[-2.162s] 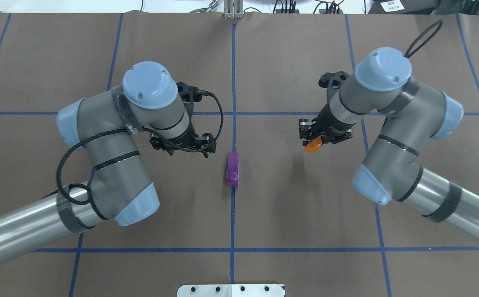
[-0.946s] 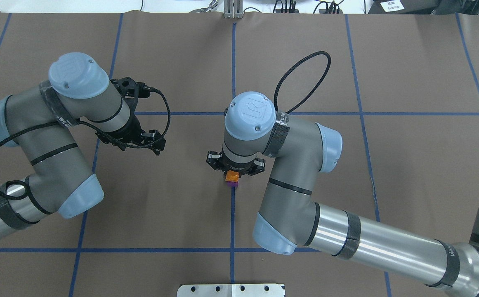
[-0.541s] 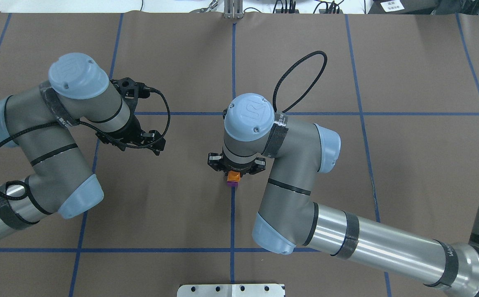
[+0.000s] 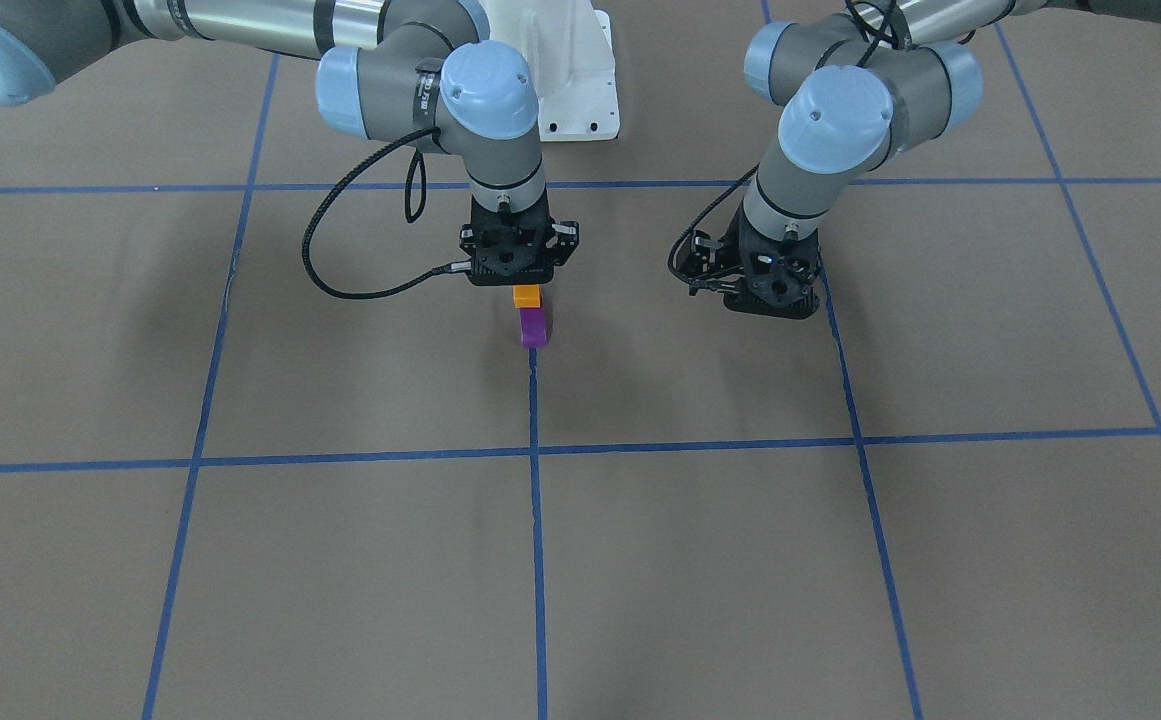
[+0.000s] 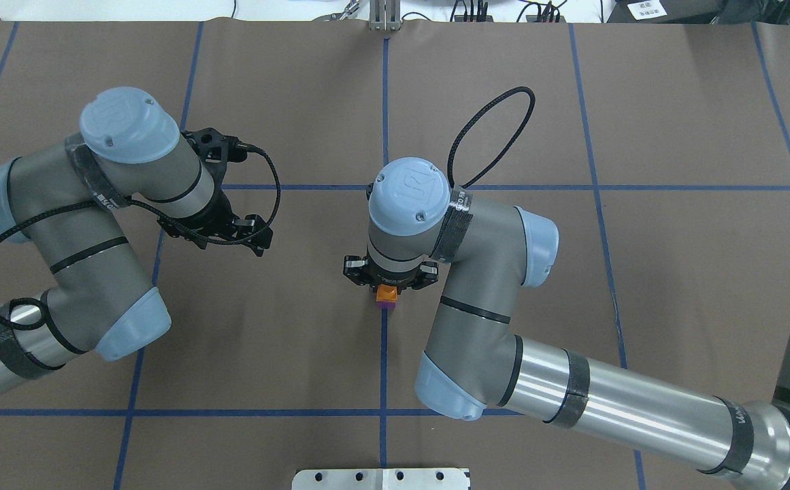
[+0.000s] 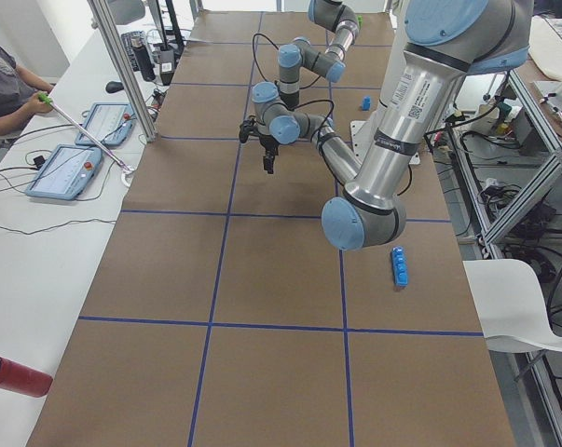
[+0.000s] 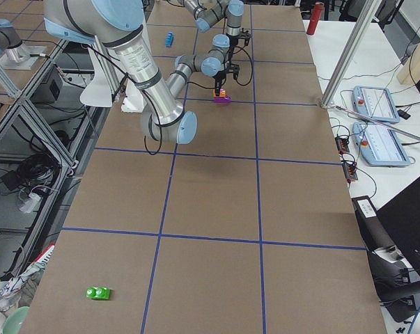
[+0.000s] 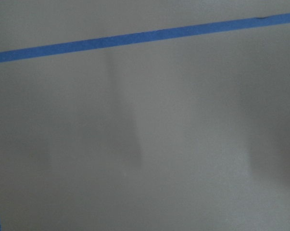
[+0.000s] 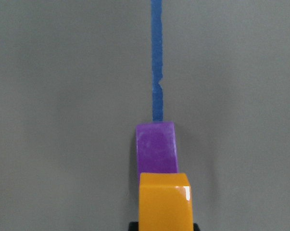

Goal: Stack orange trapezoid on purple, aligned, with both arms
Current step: 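Lower the orange trapezoid onto the purple one, aligned, and open the right gripper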

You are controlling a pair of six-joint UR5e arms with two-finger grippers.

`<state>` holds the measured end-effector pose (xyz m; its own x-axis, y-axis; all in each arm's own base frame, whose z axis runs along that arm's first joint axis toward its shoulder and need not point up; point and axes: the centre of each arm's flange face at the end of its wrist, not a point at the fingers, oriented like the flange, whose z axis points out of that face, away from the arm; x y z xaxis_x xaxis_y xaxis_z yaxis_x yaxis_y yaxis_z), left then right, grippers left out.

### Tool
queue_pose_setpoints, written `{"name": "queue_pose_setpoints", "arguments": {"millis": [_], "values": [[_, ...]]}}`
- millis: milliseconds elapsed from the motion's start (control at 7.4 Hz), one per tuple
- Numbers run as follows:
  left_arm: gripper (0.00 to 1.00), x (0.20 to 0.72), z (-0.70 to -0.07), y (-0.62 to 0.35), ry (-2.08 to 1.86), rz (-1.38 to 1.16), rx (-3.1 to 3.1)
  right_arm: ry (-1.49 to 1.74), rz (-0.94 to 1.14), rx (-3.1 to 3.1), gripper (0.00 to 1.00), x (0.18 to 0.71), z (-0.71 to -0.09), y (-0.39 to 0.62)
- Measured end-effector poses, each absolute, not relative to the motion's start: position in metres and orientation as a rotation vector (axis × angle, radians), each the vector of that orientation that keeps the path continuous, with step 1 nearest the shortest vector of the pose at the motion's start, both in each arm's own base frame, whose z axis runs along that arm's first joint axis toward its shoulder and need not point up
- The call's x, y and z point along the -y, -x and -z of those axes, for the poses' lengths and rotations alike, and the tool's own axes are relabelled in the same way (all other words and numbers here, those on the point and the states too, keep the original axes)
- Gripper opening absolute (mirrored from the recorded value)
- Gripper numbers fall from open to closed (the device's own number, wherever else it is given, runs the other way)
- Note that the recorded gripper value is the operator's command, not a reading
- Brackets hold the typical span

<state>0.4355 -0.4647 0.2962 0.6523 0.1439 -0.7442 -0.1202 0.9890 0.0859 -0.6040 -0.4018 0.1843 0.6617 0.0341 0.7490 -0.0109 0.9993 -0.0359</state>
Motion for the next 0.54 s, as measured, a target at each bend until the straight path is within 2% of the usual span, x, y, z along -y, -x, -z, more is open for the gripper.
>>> {"name": "queue_pose_setpoints", "arguments": {"millis": [541], "values": [[1.0, 0.4645, -0.2962, -0.4358, -0.028, -0.146, -0.847, 0.013, 0.015, 0.841, 0.0, 0.4008, -0.1873, 0.6072]]}}
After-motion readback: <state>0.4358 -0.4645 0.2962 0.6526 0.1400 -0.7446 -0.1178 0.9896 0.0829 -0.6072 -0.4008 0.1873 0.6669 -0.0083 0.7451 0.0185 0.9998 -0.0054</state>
